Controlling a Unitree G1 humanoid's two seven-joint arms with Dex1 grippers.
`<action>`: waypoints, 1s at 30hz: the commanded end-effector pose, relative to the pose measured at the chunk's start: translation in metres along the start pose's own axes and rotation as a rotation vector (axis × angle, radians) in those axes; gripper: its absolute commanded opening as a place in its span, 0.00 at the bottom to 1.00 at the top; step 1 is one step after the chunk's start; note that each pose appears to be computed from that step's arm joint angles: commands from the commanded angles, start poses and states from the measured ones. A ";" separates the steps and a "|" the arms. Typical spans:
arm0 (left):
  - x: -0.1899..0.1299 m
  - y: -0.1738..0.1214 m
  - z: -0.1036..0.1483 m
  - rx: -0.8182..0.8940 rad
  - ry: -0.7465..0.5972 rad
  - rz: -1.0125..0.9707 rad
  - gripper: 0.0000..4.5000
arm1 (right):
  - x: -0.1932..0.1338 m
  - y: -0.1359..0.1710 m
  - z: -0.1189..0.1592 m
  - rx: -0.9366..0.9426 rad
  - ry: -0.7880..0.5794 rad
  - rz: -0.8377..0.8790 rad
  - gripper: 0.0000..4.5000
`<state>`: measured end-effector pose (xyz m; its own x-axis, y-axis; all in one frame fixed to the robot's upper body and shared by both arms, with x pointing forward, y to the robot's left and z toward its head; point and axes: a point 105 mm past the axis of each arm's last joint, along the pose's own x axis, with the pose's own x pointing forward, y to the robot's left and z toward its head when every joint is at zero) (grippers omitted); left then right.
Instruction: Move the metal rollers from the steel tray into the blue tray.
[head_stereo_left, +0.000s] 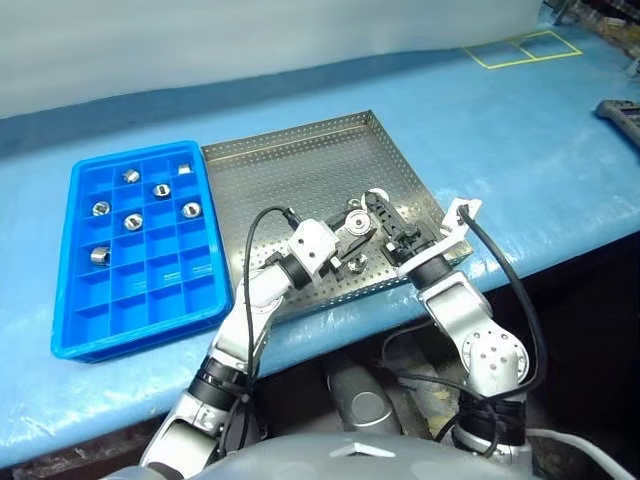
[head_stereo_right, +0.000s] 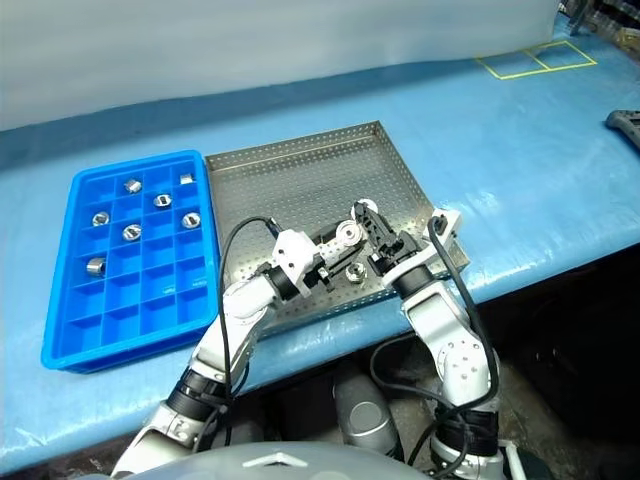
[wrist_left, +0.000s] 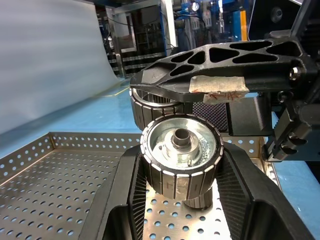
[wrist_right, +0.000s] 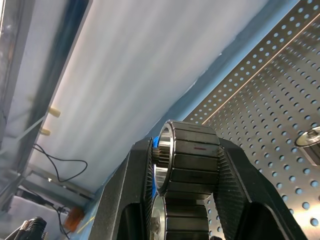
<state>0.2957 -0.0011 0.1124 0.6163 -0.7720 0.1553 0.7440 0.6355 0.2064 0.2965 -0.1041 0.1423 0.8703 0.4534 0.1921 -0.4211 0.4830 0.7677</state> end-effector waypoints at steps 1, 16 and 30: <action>-0.017 0.023 -0.007 0.004 0.044 0.148 0.38 | 0.001 0.009 0.034 -0.048 -0.145 0.048 0.29; -0.062 0.051 -0.007 -0.056 0.083 0.499 0.38 | 0.031 0.008 0.033 -0.023 -0.109 0.115 0.29; -0.088 0.084 -0.008 -0.093 0.098 0.776 0.38 | 0.032 -0.002 0.049 -0.160 -0.242 0.016 0.29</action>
<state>0.2939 0.0396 0.1146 0.8784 -0.4503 0.1601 0.4517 0.8917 0.0293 0.3242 -0.0509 0.1439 0.7865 0.5770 0.2204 -0.5252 0.4369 0.7303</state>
